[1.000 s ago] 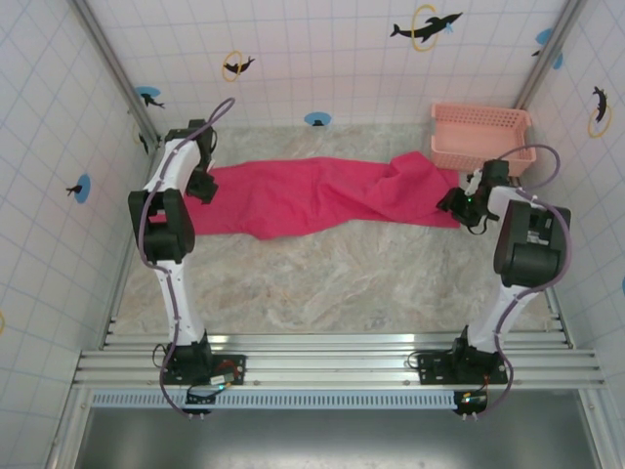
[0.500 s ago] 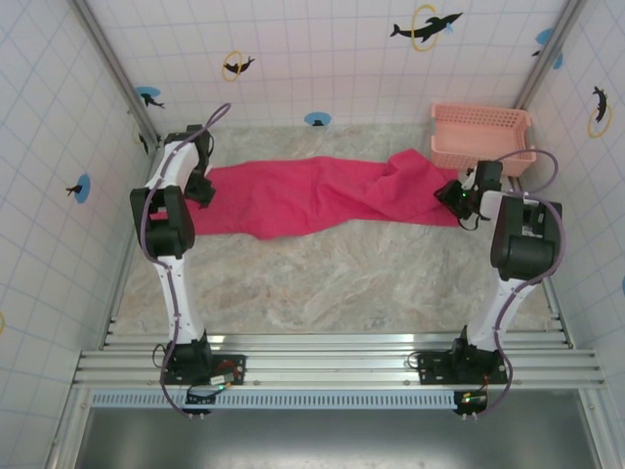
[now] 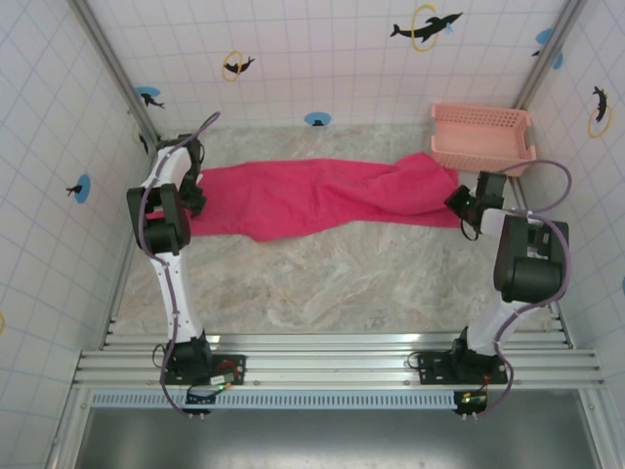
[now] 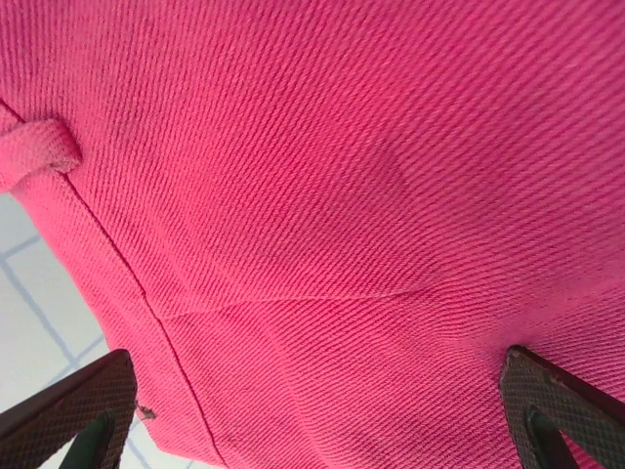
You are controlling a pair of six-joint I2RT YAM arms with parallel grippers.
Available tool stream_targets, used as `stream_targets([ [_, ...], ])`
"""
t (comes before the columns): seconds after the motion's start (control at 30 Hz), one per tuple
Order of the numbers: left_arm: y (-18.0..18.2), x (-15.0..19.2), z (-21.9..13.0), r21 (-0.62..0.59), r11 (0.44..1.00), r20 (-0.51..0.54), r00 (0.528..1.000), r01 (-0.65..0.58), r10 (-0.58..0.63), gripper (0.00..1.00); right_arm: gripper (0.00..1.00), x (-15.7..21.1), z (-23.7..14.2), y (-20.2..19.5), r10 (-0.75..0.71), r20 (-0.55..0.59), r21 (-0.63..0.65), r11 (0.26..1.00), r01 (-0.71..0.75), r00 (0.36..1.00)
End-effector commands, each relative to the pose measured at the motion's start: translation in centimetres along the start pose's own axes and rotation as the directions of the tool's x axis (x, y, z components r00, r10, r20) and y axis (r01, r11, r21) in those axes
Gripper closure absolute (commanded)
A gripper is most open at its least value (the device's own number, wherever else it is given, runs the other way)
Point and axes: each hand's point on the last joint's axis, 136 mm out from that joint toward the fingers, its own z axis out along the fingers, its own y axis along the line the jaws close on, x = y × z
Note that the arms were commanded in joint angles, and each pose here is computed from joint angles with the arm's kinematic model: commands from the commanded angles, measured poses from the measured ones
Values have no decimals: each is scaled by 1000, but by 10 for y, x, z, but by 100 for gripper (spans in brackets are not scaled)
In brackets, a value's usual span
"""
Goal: Roll up the long pants
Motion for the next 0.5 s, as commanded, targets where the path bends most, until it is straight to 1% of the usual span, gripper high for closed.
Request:
stream_targets([
  [0.0,-1,24,38,28,999,-113,994,14,-11,3,100,-37,-34,4,-98,141,79,993,87,985],
  [0.07,1,25,39,32,999,-110,994,18,-15,3,100,-43,-46,3,-130,135,120,986,114,982],
  [0.23,1,25,39,53,998,-102,995,18,-13,3,100,-40,-55,-5,-186,60,200,965,171,981],
  [0.37,1,27,40,58,998,-103,995,17,-11,3,96,-19,-50,-25,-161,-32,256,953,164,986],
  [0.43,2,28,40,52,999,-103,995,15,-10,3,98,-8,-49,-38,-150,-78,291,942,166,986],
  [0.47,5,29,40,47,999,-103,995,17,-12,3,97,-1,-51,-46,-141,-92,318,934,163,986],
])
